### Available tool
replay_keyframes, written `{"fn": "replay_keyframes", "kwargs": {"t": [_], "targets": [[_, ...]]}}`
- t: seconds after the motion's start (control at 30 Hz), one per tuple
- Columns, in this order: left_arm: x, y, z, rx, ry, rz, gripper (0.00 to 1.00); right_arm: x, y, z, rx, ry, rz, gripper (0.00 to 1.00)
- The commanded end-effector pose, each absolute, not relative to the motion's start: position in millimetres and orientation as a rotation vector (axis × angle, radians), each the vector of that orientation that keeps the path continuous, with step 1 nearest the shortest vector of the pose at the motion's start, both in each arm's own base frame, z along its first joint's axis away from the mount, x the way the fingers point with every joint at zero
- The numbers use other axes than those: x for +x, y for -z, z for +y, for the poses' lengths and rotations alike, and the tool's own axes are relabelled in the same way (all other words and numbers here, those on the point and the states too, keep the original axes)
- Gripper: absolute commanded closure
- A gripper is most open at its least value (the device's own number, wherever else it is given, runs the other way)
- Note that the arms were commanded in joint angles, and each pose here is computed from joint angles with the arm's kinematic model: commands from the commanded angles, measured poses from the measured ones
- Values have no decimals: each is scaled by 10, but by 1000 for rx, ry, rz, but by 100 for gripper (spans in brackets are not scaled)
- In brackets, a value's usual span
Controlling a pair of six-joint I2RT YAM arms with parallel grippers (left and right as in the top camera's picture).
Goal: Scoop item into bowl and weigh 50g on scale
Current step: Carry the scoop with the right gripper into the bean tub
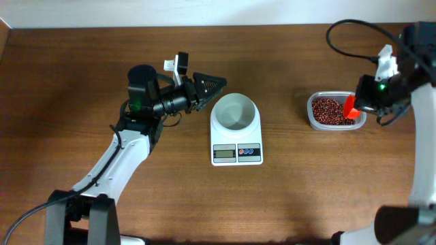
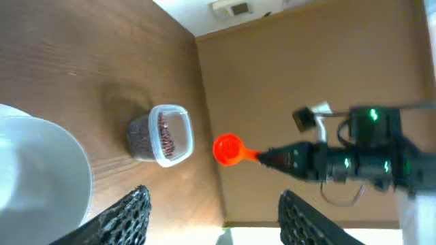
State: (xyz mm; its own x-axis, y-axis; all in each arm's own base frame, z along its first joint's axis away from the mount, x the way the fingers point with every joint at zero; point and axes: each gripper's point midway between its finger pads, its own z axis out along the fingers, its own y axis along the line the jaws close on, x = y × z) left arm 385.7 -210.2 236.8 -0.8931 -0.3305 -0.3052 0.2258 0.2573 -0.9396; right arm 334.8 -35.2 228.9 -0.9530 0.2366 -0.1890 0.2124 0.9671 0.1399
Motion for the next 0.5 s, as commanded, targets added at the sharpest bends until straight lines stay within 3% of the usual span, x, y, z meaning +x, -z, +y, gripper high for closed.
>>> {"fn": "replay_keyframes", "kwargs": {"t": [0.0,0.2,0.47], "targets": [[3776,-2296,-2104,220,1490,2037,34,3493,-1909,-541,148,-50,3031,96],[3716,-1910,-2016,381,1268,2111,29,3812,-1573,-658,73,4,3030,96],[3707,-1882,-2009,390,1255,2119,27,3919,-1248,-658,51,-26,3084,96]]}}
